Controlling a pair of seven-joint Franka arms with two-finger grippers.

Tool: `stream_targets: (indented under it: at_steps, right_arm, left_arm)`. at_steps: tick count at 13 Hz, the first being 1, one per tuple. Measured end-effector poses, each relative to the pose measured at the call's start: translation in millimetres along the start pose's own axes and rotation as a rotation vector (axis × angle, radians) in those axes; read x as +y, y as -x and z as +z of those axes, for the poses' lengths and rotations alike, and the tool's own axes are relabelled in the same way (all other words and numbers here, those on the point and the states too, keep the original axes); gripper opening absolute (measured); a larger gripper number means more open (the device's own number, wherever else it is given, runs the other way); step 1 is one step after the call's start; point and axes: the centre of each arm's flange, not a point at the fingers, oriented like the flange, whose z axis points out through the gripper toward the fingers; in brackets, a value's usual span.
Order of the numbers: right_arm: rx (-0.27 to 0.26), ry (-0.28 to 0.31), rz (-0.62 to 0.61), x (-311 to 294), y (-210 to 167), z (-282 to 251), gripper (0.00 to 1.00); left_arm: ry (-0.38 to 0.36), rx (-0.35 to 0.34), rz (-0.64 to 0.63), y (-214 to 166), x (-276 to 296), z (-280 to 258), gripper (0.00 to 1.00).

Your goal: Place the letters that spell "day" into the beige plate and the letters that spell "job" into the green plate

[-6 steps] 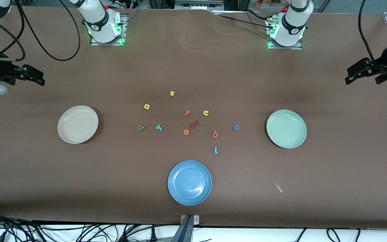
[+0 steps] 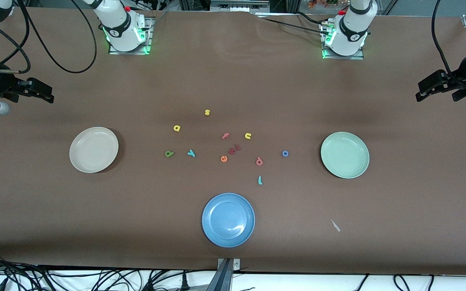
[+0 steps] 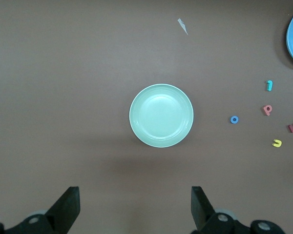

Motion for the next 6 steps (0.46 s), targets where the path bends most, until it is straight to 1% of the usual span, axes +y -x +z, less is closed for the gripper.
stream_targets:
  at_steps: [6]
  right_arm:
    - [-0.005,0.0,0.0,0.0,-1.6,2.9,1.0]
  left_arm:
    - [0.0,0.0,0.002,0.0,0.9,0.0,1.0]
